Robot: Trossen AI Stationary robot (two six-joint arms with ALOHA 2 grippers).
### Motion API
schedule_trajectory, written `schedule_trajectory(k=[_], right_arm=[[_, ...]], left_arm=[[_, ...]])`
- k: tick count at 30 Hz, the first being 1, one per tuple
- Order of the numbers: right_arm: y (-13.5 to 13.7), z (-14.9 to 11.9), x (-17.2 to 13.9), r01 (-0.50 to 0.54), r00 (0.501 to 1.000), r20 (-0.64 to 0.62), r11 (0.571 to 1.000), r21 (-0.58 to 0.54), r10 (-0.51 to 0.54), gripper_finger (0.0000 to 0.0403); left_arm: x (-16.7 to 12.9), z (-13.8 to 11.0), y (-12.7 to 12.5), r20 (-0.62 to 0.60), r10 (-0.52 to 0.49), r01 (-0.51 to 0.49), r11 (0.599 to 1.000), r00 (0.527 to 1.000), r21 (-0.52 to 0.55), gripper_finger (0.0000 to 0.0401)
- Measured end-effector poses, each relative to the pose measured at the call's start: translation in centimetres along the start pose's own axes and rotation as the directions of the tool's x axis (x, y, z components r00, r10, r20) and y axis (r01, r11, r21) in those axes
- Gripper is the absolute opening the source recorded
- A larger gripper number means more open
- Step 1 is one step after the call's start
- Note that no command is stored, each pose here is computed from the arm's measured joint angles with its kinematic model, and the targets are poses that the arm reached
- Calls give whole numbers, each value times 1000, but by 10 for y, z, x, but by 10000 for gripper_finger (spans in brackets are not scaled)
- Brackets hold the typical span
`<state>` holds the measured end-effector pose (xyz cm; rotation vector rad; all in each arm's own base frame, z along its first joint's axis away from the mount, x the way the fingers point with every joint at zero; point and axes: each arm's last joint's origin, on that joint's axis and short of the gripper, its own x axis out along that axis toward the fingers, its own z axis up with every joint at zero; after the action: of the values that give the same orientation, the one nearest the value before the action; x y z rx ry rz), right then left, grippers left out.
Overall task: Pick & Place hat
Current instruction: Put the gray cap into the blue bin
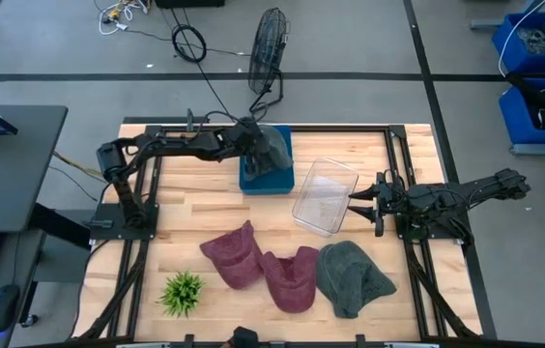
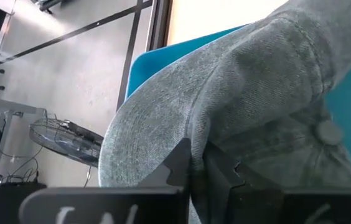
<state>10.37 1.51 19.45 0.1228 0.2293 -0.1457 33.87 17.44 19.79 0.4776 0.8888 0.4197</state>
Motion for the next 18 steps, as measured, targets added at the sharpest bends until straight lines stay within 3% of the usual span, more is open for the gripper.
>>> schedule_trajectory(k=[13, 18], right_arm=[[0, 0, 0, -1, 1000, 0, 1000, -3, 1, 176], [0, 0, 0, -17, 1000, -3, 1000, -7, 17, 176]], left_arm=[[3, 0, -10, -21, -30, 31, 998, 999, 47, 143], [-9, 16, -13, -6, -6, 6, 999, 1000, -37, 168]])
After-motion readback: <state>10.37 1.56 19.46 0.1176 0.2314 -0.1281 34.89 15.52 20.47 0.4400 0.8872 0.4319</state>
